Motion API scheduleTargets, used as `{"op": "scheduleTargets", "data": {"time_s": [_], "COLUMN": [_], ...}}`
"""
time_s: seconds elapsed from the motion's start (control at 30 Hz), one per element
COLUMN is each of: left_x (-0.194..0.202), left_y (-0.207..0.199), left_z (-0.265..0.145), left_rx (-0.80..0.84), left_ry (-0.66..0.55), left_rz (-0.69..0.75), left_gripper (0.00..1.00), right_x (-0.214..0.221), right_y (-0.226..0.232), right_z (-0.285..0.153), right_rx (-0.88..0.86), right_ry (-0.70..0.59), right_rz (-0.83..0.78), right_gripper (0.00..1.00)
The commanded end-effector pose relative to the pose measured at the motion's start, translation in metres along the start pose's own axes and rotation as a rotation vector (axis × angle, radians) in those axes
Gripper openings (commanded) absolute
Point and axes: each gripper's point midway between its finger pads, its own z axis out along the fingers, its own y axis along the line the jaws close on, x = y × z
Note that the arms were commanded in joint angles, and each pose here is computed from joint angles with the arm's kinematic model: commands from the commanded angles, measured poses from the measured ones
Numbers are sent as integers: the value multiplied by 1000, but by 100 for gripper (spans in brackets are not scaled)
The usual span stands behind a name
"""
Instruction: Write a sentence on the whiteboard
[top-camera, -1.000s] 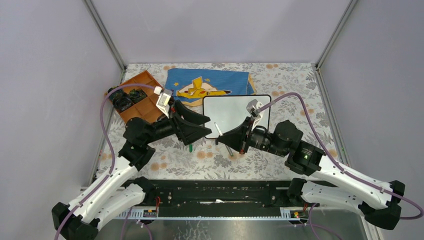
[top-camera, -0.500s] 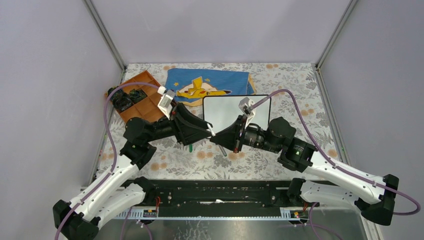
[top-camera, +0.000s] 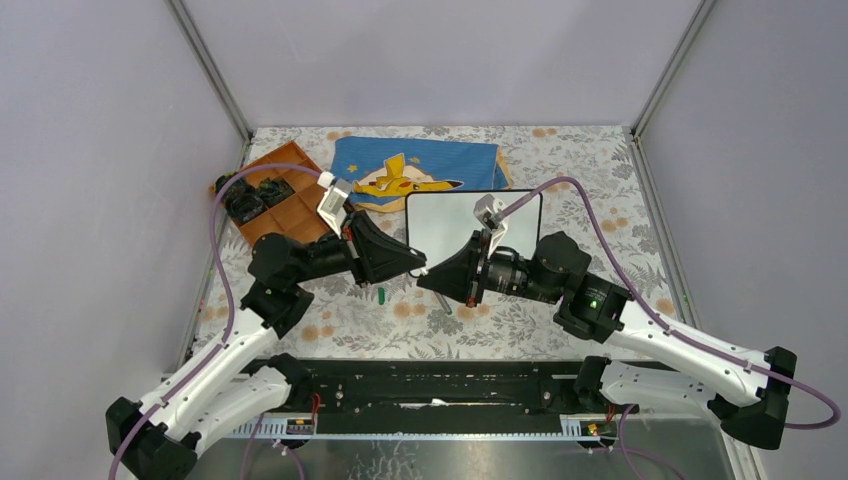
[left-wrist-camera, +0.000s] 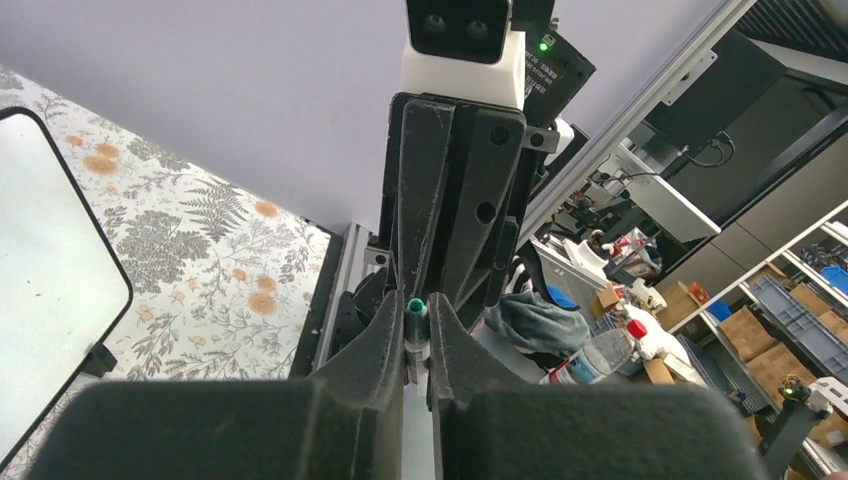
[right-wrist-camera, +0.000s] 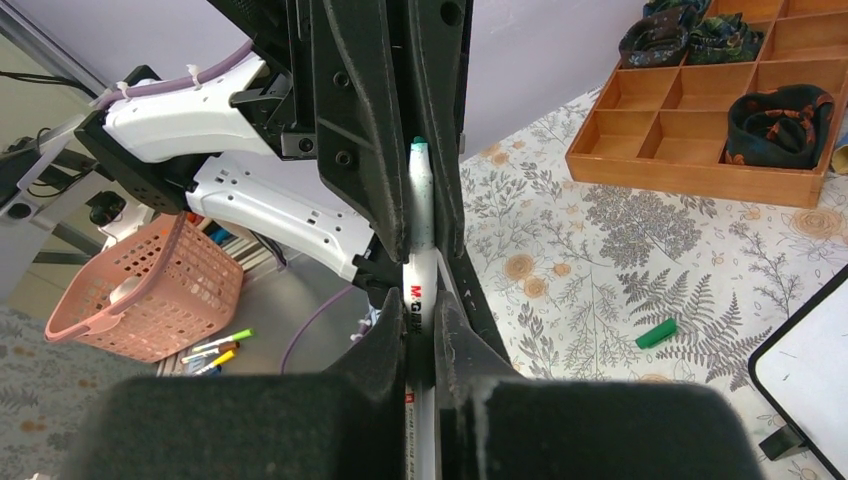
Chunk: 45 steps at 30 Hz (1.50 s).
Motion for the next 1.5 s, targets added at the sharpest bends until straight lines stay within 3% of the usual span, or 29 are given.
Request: {"op": "scheduleTargets", "data": {"time_s": [0.0,0.03,0.17,0.3,0.37,0.47,0.63,0.77,1.0,1.2,1.47], "left_x": [-10,-10,-18,-41,-56,-81,-113,-129,-138,-137,-137], "left_y": [-17,-17,-18,-19,-18,-16,-13,-15,-16,-14,-6], "left_z": [3,3,3,-1,-3,-7,-17,-27,-31,-31,-38], "left_rx": [51,49,35,-10,-32,-64,-62,-19,10,-4,-45], "left_ry": [-11,-15,-60,-196,-277,-412,-613,-750,-827,-837,-872], "left_rz": [40,38,29,29,13,-26,-118,-184,-247,-274,-303], "left_gripper": [8,1,0,0,0,0,0,0,0,0,0], "right_x": [-28,-28,-32,-49,-61,-79,-111,-133,-146,-154,-157], "right_y": [19,19,20,20,20,19,22,16,26,26,23], "right_z": [0,0,-2,-10,-15,-24,-36,-32,-11,-2,5], "right_rx": [-61,-63,-58,-26,-9,22,25,61,17,15,6], "right_ry": [-64,-62,-76,-146,-199,-291,-461,-545,-520,-527,-557], "right_rz": [-30,-30,-25,-20,-22,-21,17,138,176,185,195], "right_gripper": [0,0,3,53,67,78,80,78,74,58,57]}}
